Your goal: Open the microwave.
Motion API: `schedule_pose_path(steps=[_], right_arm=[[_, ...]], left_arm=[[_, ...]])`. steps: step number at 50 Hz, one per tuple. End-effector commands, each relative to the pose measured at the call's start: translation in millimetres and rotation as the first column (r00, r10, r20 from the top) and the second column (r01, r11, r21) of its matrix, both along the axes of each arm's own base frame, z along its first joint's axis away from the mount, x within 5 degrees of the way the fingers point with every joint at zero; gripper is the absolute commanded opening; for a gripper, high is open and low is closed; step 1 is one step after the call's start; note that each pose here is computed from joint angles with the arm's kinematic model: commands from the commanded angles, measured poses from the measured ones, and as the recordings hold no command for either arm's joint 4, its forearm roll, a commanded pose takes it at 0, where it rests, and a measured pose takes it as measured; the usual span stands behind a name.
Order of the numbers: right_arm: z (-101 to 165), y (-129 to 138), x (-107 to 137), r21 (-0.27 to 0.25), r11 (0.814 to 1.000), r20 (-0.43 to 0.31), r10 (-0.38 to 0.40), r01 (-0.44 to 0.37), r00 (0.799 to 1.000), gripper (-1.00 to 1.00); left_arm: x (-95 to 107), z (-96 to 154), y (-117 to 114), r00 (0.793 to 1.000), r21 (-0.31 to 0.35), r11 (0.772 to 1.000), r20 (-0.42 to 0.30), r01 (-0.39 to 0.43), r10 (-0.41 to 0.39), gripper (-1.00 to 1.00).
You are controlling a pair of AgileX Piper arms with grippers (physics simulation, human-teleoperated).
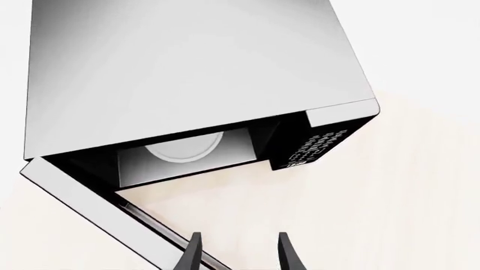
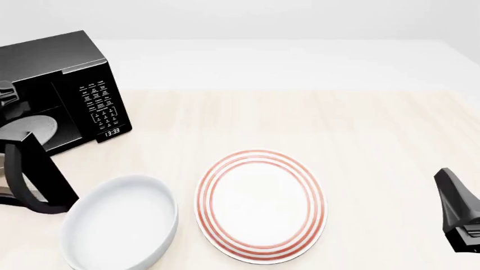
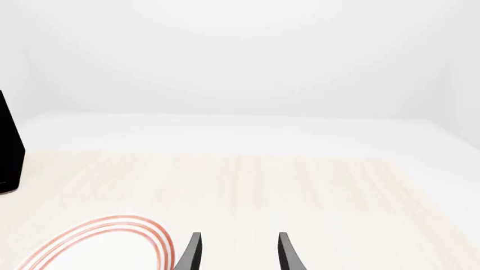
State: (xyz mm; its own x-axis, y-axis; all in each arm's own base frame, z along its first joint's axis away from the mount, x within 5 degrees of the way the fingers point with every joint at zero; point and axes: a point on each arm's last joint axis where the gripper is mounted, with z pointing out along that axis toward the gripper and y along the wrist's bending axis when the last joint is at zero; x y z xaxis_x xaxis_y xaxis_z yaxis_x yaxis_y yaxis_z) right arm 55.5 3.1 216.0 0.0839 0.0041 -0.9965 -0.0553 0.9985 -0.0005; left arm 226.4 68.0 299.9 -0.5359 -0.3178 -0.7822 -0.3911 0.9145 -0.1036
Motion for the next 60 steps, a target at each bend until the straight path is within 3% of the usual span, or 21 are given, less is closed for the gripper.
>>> schedule_pose_path(steps=[1,60], right_arm=[[-0.1,-0.2,0.0,0.000,1.000,-0.002,-0.004,0.004,1.000,1.00],[-0.1,-0.2,0.0,0.000,1.000,-0.002,-0.004,0.004,1.000,1.00]], left_arm=[[5.6,-17.4,-5.5,1.000,-0.083,0.997,-0.020,-0.001,-0.001,1.00],[-22.1,-45.0,-5.2,0.995,-0.153,0.984,-0.038,-0.093,0.088,1.00]])
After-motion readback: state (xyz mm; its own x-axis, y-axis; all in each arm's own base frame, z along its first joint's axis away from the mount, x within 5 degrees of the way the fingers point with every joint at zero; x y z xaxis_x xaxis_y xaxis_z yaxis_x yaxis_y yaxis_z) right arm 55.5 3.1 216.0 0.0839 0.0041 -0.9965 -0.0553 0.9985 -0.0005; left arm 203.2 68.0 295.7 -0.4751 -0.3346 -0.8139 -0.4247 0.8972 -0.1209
